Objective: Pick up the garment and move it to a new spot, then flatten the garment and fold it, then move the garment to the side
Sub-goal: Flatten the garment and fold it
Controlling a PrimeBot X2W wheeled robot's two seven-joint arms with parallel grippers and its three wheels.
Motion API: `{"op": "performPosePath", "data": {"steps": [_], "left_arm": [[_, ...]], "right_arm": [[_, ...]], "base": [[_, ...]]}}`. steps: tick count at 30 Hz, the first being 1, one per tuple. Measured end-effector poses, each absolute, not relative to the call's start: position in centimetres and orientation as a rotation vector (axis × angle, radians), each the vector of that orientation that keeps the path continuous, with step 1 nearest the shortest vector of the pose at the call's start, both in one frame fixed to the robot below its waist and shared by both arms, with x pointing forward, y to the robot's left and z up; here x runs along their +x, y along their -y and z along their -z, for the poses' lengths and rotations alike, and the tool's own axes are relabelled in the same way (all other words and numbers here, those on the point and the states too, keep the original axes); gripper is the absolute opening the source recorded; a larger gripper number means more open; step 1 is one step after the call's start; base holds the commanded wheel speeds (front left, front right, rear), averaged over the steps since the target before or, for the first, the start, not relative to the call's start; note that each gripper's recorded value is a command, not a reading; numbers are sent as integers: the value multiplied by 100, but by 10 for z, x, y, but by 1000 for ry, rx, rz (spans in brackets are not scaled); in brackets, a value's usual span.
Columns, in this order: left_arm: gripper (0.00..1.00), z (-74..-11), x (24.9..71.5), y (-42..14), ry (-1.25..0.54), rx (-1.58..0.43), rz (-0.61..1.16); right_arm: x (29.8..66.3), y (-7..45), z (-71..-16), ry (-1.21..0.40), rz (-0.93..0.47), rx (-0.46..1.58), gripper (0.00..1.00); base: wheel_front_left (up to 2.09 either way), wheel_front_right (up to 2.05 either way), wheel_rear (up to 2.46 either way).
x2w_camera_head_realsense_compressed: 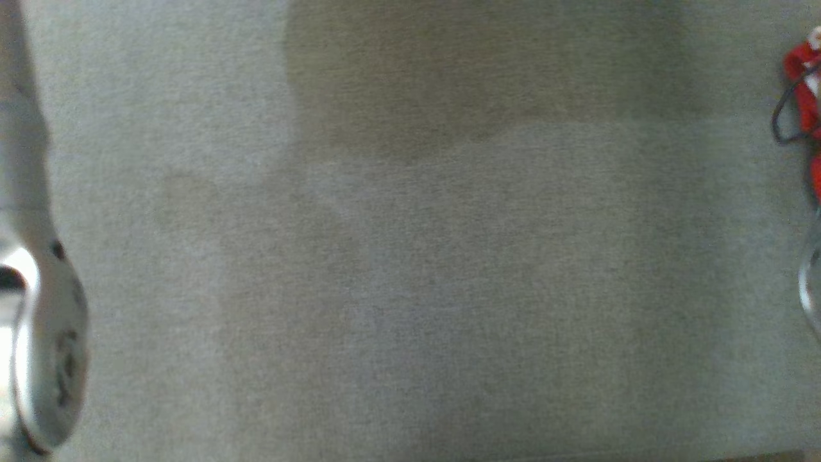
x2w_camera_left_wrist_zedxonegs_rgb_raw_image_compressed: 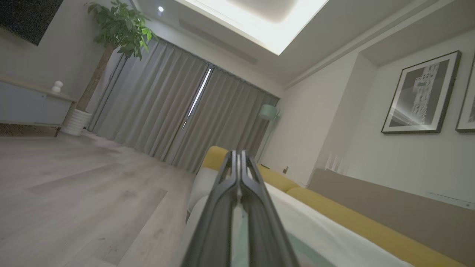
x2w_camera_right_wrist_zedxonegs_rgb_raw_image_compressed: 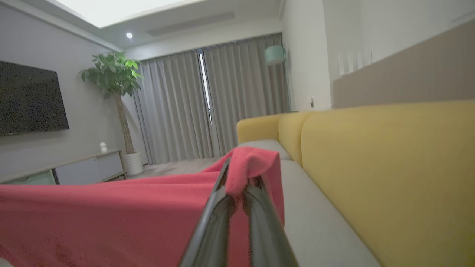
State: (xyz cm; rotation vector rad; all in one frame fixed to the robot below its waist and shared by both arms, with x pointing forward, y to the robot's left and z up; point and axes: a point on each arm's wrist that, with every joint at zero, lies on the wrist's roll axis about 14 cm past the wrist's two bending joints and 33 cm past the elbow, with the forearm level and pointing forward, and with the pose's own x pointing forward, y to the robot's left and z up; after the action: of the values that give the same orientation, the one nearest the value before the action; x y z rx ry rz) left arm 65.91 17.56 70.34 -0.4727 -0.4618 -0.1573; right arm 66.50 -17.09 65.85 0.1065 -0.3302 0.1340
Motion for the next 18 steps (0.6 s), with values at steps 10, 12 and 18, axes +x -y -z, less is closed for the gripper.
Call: {"op": "performPosePath", "data": {"steps": [10,12,18], "left_arm": [[0,-547,611,-190,121,-488,52],[0,-530,594,-190,82,-482,46],[0,-502,544,-177,10,-486,83]], "right_arm": [[620,151,-486,-150,-187,31,0],[605,153,-472,-214,-201,-2,0],[564,159,-448,-334,-242,-67,0]], "base": [[0,0,0],[0,0,0],[0,0,0]]}}
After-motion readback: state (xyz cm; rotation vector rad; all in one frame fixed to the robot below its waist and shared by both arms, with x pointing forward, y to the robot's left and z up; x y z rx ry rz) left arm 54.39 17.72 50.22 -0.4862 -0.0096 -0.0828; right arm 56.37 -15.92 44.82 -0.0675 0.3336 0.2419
